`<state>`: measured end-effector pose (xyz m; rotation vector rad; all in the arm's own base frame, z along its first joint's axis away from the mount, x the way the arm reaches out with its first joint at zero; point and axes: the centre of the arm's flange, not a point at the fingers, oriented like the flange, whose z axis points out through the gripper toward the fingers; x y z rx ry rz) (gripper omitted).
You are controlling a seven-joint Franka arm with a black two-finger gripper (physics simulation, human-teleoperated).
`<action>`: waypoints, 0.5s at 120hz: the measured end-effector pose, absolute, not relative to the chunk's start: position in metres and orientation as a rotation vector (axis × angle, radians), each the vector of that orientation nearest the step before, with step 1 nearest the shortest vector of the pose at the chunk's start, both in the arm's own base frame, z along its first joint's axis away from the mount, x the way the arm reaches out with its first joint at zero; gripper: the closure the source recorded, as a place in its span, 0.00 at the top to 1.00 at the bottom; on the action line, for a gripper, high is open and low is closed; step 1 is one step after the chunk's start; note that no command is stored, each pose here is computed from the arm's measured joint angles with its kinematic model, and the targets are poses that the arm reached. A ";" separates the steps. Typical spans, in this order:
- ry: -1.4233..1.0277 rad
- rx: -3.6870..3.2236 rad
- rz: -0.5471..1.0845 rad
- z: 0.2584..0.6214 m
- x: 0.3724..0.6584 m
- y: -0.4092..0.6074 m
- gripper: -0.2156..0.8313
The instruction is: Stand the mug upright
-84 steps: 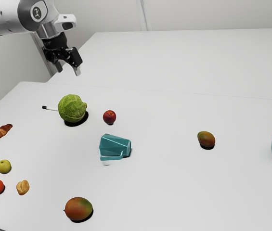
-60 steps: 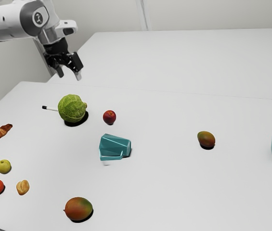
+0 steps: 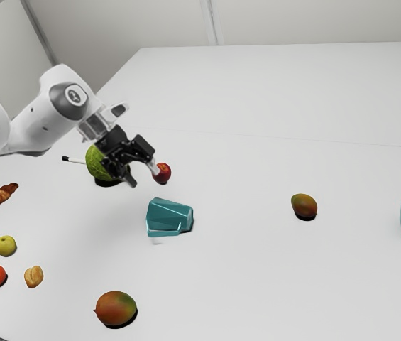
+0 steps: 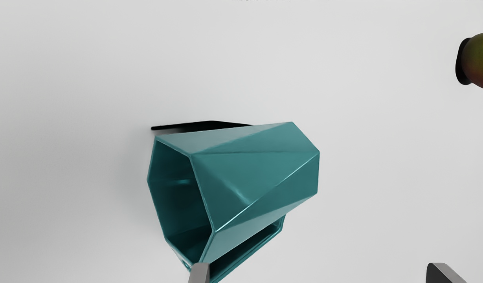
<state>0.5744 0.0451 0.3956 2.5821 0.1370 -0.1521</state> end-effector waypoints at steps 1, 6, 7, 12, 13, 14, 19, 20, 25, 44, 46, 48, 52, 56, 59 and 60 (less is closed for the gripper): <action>0.138 2.579 -0.154 0.394 0.575 0.045 0.79; 0.148 2.555 -0.167 0.385 0.574 0.044 0.79; 0.150 2.551 -0.169 0.383 0.574 0.044 0.79; 0.157 2.530 -0.180 0.375 0.573 0.043 0.79; 0.159 2.527 -0.181 0.373 0.572 0.043 0.79; 0.161 2.524 -0.182 0.372 0.572 0.043 0.79; 0.174 2.511 -0.184 0.365 0.570 0.049 0.79; 0.177 2.509 -0.184 0.364 0.570 0.050 0.79; 0.189 2.500 -0.181 0.359 0.569 0.058 0.79; 0.206 2.486 -0.190 0.331 0.569 0.073 0.79; 0.205 2.484 -0.192 0.328 0.569 0.073 0.79; 0.204 2.481 -0.194 0.326 0.569 0.073 0.79; 0.207 2.470 -0.203 0.319 0.566 0.072 0.79; 0.210 2.457 -0.213 0.313 0.563 0.070 0.79; 0.210 2.450 -0.215 0.310 0.561 0.069 0.79; 0.210 2.448 -0.215 0.309 0.561 0.068 0.79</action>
